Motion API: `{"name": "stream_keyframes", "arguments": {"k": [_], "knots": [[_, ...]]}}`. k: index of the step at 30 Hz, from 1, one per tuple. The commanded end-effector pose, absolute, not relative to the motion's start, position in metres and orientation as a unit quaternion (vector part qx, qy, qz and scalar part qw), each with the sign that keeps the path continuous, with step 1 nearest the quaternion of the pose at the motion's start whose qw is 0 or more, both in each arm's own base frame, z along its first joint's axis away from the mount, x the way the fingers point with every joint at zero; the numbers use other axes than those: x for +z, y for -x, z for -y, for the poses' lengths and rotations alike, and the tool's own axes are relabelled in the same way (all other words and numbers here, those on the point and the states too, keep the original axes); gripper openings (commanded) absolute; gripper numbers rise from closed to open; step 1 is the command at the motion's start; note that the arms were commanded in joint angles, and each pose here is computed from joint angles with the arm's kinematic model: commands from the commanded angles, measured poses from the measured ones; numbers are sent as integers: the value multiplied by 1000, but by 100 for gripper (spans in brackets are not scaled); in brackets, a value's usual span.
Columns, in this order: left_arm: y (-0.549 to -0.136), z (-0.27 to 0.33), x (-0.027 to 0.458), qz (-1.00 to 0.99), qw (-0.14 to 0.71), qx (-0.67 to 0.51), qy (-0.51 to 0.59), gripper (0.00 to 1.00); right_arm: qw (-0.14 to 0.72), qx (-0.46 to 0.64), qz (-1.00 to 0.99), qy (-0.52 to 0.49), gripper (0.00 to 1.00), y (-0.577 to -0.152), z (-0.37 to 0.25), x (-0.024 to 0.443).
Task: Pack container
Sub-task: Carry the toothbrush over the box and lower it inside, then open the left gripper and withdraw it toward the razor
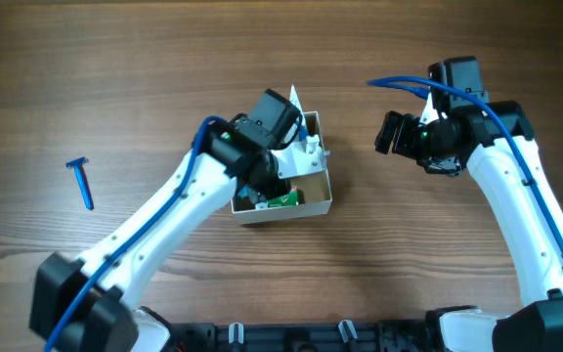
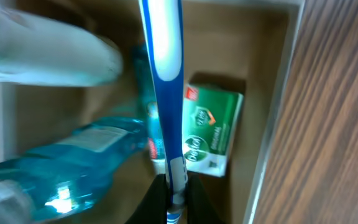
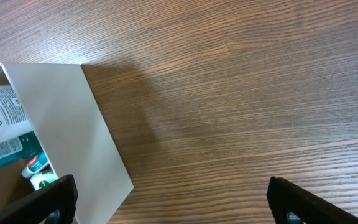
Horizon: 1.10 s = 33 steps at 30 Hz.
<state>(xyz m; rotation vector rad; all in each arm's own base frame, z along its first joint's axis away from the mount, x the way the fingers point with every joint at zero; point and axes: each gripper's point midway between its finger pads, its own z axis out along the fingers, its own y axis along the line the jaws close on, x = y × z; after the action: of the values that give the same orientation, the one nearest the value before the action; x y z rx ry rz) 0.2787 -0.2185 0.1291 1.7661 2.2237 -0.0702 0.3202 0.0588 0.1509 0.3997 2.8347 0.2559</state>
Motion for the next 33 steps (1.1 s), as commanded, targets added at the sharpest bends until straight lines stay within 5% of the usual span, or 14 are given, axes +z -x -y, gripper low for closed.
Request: {"name": "stream_keyframes", "arguments": {"k": [1, 5, 6, 7, 10, 18, 23, 33], "knots": [[-274, 217, 119, -784, 121, -39, -608, 16, 126, 88, -979, -134, 99, -319, -59, 147], [-278, 211, 118, -789, 120, -31, -602, 33, 126, 88, -979, -135, 99, -319, -59, 147], [-278, 211, 119, -789, 121, -30, -601, 46, 126, 88, -979, -134, 99, -319, -59, 147], [-279, 210, 120, -790, 122, -30, -600, 71, 124, 88, -979, -135, 99, -318, -59, 147], [-280, 203, 130, -800, 128, -13, -586, 100, 121, 87, -980, -135, 99, -317, -59, 147], [-295, 163, 215, -867, 242, 30, -435, 100, 125, 87, -979, -134, 99, -318, -59, 147], [-313, 75, 255, -919, 302, 45, -251, 100, 127, 80, -980, -131, 99, -319, -57, 147], [-332, -125, 192, -952, 245, 5, 183, 100, 128, 79, -981, -123, 99, -319, -57, 147]]}}
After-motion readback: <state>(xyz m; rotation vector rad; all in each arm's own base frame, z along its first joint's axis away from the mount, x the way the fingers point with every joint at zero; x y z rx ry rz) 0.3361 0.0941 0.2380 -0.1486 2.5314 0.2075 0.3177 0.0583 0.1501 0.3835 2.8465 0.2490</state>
